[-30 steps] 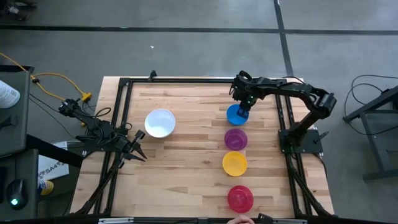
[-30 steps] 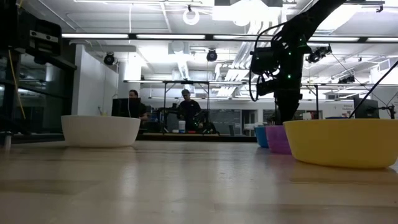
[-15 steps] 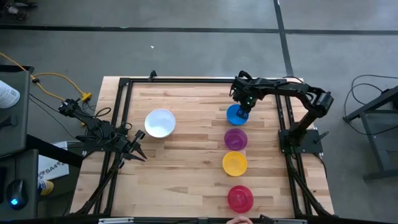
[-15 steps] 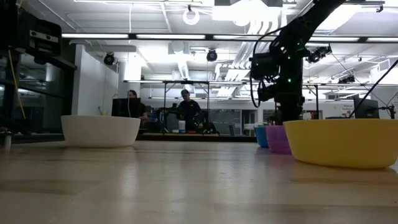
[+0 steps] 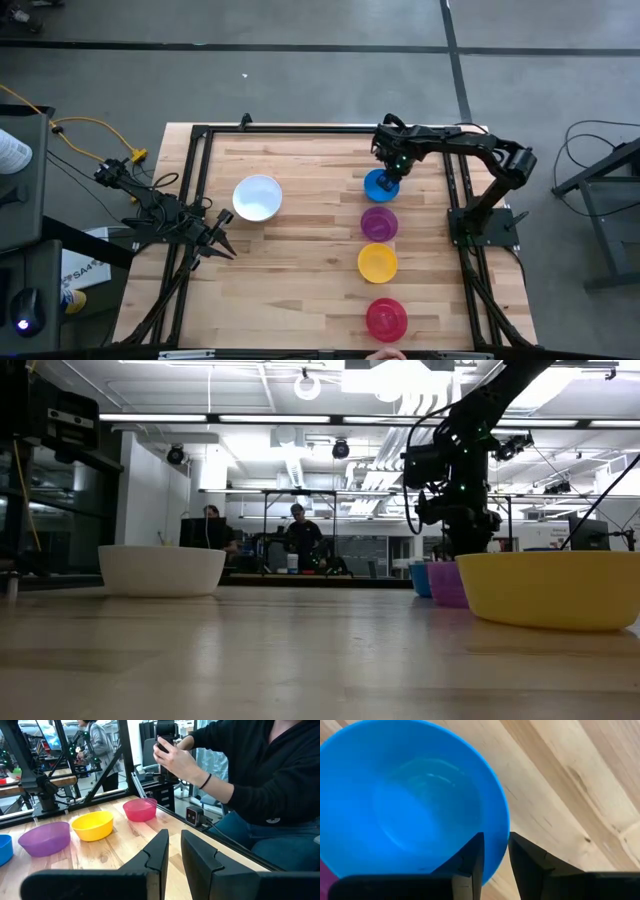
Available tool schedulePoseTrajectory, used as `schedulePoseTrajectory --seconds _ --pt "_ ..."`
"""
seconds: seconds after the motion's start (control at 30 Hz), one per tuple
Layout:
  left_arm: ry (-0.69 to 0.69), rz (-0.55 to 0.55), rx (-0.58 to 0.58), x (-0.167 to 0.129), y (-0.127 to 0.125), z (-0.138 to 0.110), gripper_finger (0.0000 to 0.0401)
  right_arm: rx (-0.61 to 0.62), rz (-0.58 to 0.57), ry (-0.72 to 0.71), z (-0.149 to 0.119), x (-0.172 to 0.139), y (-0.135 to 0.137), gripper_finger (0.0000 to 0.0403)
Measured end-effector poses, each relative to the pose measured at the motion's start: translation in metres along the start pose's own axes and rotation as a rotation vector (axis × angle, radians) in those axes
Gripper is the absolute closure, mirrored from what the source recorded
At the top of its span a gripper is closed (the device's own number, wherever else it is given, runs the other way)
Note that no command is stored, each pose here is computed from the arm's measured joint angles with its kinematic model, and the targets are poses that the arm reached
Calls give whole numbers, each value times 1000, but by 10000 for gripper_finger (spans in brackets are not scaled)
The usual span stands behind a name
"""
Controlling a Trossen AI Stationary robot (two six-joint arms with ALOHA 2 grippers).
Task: Nest bowls inside each other
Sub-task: Stack the blue bowl on the white bowl
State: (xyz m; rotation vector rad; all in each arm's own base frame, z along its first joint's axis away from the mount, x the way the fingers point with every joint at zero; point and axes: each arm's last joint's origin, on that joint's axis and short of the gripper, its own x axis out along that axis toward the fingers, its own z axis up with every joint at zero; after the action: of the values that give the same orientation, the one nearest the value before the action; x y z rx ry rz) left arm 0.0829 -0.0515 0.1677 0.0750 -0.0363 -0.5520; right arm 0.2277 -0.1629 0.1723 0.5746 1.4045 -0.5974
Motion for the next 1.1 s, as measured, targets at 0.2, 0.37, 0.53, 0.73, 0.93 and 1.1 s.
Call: schedulePoseTrajectory --seconds 0.2,0.37,0.53,0.73,0.93,1.1 --pt "0 0 0 0 0 0 352 21 -3 36 -4 0 1 322" --pt "0 0 0 0 0 0 352 22 20 39 -4 0 2 322" --pt "0 0 0 0 0 0 352 20 20 34 -3 0 3 323" --pt "0 0 0 0 0 0 352 19 17 19 -2 0 3 336" --pt "0 0 0 0 0 0 352 18 17 17 -2 0 3 358" --pt "0 0 0 0 0 0 352 15 9 15 -2 0 3 377"
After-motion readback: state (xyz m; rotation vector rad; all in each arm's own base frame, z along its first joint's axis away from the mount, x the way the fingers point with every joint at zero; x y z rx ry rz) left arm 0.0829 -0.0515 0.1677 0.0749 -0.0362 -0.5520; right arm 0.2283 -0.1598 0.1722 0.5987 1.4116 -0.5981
